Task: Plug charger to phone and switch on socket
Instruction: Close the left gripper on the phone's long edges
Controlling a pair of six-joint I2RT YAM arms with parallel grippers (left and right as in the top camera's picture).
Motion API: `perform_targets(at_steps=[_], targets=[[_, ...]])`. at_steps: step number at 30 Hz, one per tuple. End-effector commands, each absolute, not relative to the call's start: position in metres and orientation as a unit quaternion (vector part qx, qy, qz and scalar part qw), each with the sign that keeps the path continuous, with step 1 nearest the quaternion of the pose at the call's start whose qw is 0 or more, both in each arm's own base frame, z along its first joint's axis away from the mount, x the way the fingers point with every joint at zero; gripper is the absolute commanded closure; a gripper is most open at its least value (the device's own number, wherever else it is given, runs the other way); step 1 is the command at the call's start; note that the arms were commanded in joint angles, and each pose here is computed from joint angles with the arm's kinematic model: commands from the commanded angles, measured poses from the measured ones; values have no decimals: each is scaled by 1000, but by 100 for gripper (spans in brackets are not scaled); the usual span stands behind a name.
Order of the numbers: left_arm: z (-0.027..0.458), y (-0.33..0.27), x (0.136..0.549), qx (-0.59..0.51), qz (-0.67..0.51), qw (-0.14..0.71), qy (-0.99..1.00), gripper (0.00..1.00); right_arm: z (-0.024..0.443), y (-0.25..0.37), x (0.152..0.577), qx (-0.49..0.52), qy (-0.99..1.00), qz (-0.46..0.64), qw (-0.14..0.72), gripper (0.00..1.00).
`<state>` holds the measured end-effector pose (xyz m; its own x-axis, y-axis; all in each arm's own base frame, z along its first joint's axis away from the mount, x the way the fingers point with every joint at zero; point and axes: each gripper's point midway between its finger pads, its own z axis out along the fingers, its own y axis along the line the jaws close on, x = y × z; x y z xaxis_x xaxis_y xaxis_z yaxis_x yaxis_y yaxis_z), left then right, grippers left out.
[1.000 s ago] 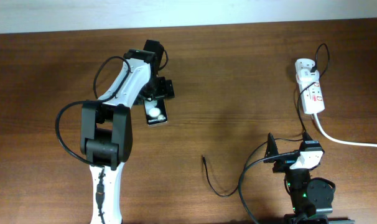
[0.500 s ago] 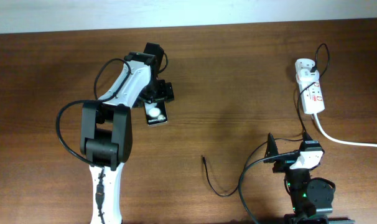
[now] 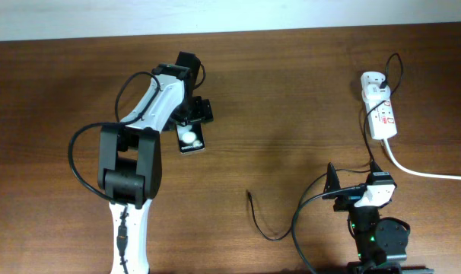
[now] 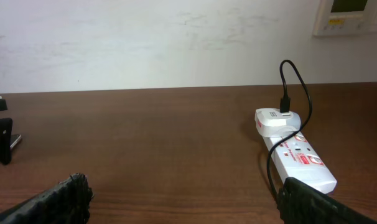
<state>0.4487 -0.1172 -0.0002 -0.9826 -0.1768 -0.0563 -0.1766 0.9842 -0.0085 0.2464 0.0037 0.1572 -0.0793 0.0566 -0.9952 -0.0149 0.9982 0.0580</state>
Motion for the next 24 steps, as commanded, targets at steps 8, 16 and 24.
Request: perform_targets(at_steps=[8, 16, 24], targets=[[-19, -114, 432, -121, 2, -9, 993, 1, 155, 4, 246, 19, 735, 29, 677, 1], [-19, -114, 429, -121, 4, -14, 993, 6, 155, 4, 246, 19, 735, 29, 677, 1], [-19, -113, 428, -121, 5, -16, 993, 9, 155, 4, 246, 19, 735, 29, 677, 1]])
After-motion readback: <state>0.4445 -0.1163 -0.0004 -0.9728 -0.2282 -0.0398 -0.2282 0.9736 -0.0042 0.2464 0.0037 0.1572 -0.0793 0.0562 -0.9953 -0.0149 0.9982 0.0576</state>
